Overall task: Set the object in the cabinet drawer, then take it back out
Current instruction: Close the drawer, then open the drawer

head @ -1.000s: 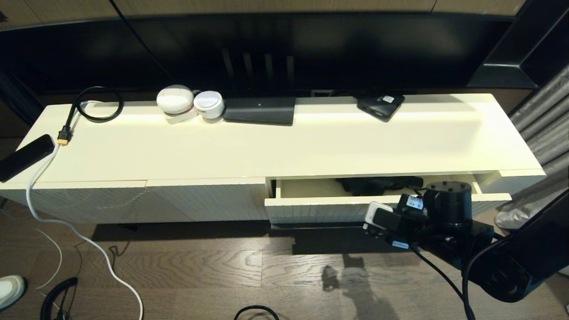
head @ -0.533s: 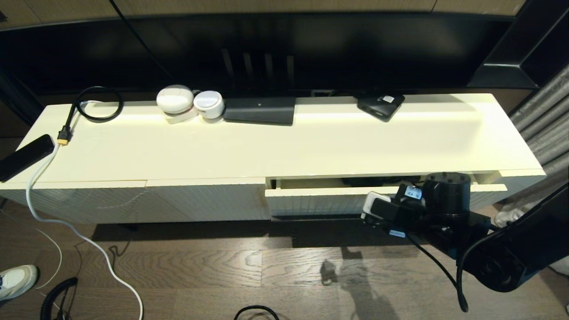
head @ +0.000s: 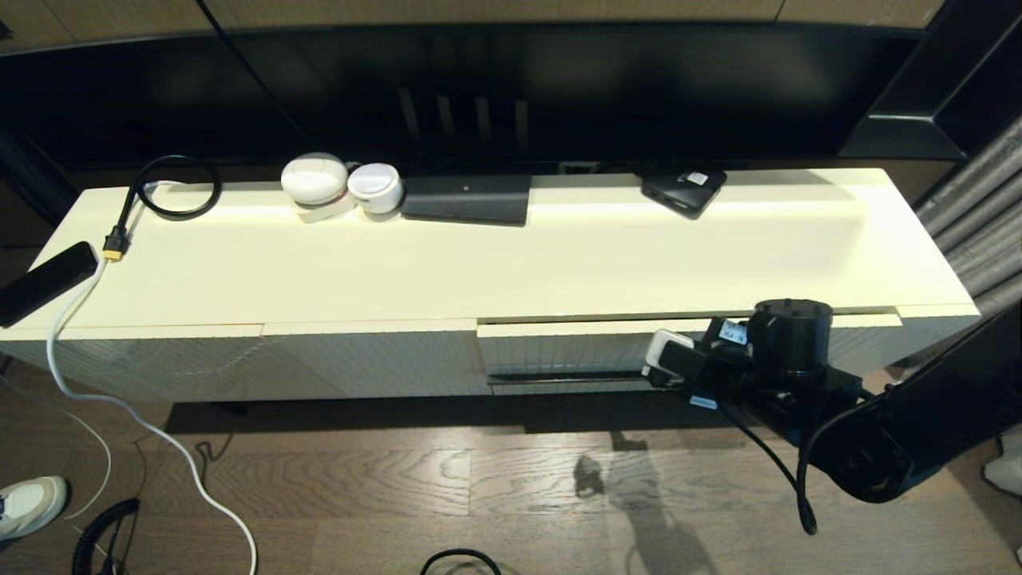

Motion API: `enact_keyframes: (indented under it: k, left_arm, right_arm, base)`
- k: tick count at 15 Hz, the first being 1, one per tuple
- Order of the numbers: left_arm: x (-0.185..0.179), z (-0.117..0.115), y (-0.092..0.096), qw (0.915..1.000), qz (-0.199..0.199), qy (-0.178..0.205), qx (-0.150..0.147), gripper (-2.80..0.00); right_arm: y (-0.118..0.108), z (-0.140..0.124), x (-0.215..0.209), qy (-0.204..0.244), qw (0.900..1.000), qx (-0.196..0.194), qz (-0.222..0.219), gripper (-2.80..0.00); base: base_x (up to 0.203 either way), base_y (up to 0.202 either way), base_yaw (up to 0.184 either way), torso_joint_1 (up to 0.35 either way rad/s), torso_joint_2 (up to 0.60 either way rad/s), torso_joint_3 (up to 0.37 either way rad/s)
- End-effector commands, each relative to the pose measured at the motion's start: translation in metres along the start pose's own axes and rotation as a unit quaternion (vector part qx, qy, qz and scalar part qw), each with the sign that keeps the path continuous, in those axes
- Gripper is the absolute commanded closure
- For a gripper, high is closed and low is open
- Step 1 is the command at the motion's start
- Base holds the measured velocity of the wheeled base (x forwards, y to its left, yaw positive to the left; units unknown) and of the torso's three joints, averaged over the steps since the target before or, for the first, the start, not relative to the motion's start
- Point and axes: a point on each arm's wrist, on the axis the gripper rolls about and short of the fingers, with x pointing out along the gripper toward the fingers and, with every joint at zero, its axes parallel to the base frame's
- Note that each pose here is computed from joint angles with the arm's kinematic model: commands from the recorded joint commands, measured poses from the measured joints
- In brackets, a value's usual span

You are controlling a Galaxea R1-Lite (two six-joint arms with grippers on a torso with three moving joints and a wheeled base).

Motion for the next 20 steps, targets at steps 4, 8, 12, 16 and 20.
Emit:
enact_keyframes:
  k: [4,8,12,16,20]
  left_arm:
    - [0.0,0.0,0.0,1.0,0.001,0.0,0.0,0.0]
    - [0.0,0.0,0.0,1.0,0.0,-0.001,0.0,0.0]
    - [0.0,0.0,0.0,1.0,0.0,0.0,0.0,0.0]
    - [0.0,0.0,0.0,1.0,0.001,0.0,0.0,0.0]
    - [0.0,0.0,0.0,1.0,0.0,0.0,0.0,0.0]
  right_arm:
    - [-0.006,0.002,0.011,-0.005,1.0,0.0,-0.018,0.0]
    - [-0.015,0.004,-0.011,-0.005,1.0,0.0,-0.02,0.0]
    - [-0.024,0.001,-0.068,0.019,0.999,-0.005,0.026,0.0]
    - [-0.021,-0.009,-0.139,0.037,0.997,-0.005,0.066,0.0]
    - [-0.011,-0.023,-0.209,0.031,0.996,0.001,0.083,0.0]
  base:
    - [0.0,0.0,0.0,0.0,0.0,0.0]
    - [0.0,0.0,0.0,0.0,0.0,0.0]
    - [0.0,0.0,0.0,0.0,0.0,0.0]
    - [0.0,0.0,0.0,0.0,0.0,0.0]
    - [0.0,0.0,0.0,0.0,0.0,0.0]
